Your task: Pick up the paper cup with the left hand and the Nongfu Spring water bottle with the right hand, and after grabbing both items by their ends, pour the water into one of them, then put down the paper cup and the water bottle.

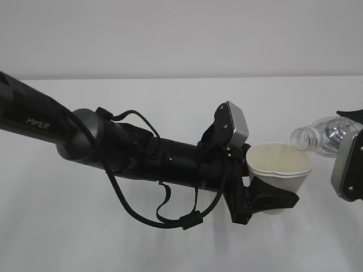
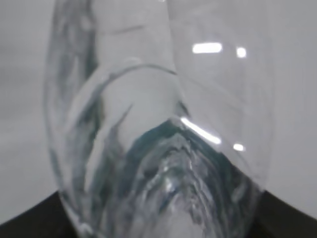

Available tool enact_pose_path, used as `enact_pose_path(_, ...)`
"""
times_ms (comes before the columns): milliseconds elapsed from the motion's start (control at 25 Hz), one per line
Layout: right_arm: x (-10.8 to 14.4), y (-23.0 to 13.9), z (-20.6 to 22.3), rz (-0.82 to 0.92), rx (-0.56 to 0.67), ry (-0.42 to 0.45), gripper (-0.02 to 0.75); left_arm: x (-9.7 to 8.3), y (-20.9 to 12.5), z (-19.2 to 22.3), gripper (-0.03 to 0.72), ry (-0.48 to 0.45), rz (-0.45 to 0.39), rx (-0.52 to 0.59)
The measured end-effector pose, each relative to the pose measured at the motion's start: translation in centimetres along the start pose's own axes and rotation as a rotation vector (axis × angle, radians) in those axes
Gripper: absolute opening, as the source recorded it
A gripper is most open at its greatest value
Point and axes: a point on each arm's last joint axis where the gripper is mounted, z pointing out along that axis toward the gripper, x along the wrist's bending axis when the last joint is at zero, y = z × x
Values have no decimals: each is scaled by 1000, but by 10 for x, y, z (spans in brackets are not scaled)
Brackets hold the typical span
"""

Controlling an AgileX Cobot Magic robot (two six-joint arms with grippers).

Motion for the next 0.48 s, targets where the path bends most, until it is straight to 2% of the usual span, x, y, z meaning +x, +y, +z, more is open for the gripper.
enact_pose_path(480,-3,1,0,-27,-13,-30,449,-3,-1,0,435,-28,0,16)
